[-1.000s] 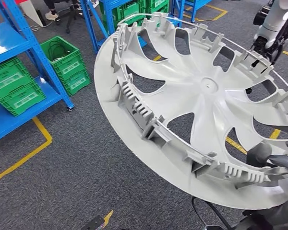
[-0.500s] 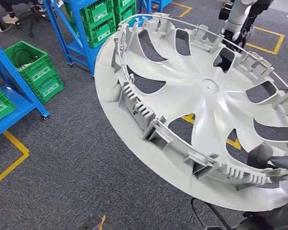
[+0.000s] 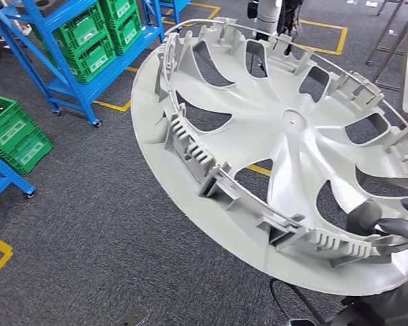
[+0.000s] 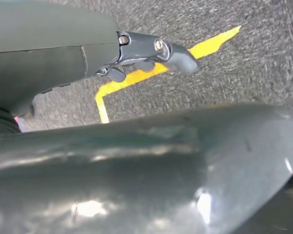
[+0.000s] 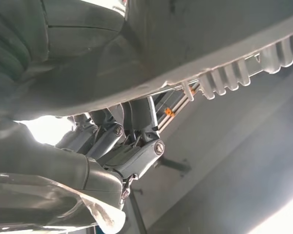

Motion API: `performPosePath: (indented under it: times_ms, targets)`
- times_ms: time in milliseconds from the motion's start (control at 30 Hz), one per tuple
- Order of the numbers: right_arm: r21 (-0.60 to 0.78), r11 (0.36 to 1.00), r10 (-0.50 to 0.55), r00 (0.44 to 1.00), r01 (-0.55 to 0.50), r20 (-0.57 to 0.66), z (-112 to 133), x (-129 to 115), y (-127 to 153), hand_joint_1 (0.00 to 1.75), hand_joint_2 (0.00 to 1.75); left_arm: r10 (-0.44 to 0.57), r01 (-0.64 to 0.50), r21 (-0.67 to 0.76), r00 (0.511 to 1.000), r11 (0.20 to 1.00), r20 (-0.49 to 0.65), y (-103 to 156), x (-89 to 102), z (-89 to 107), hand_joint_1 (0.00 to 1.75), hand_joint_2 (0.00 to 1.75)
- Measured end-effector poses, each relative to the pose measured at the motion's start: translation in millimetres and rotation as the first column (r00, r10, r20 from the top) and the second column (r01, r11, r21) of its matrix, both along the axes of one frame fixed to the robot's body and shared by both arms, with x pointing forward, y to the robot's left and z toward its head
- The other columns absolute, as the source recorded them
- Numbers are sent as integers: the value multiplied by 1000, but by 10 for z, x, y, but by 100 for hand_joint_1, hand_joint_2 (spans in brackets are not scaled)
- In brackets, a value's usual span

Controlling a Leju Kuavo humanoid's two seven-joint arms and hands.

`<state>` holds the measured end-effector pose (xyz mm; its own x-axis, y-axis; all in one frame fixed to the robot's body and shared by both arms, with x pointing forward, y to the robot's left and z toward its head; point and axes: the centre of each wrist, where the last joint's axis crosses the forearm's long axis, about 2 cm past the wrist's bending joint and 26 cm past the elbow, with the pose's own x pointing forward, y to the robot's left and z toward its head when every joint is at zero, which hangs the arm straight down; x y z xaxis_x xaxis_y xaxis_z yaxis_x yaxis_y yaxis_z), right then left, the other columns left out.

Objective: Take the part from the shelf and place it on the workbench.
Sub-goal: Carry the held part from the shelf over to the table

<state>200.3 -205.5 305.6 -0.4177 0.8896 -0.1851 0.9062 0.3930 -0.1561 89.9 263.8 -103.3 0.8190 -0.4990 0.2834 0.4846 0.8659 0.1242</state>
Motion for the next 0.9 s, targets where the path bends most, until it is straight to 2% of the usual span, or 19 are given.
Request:
performPosePath:
  times_ms: [900]
  targets:
    - [-3, 1000, 2, 1000, -2, 1, 1, 4, 2, 175, 175, -11, 11, -4, 1000, 1000, 4, -14, 25, 6, 0, 0]
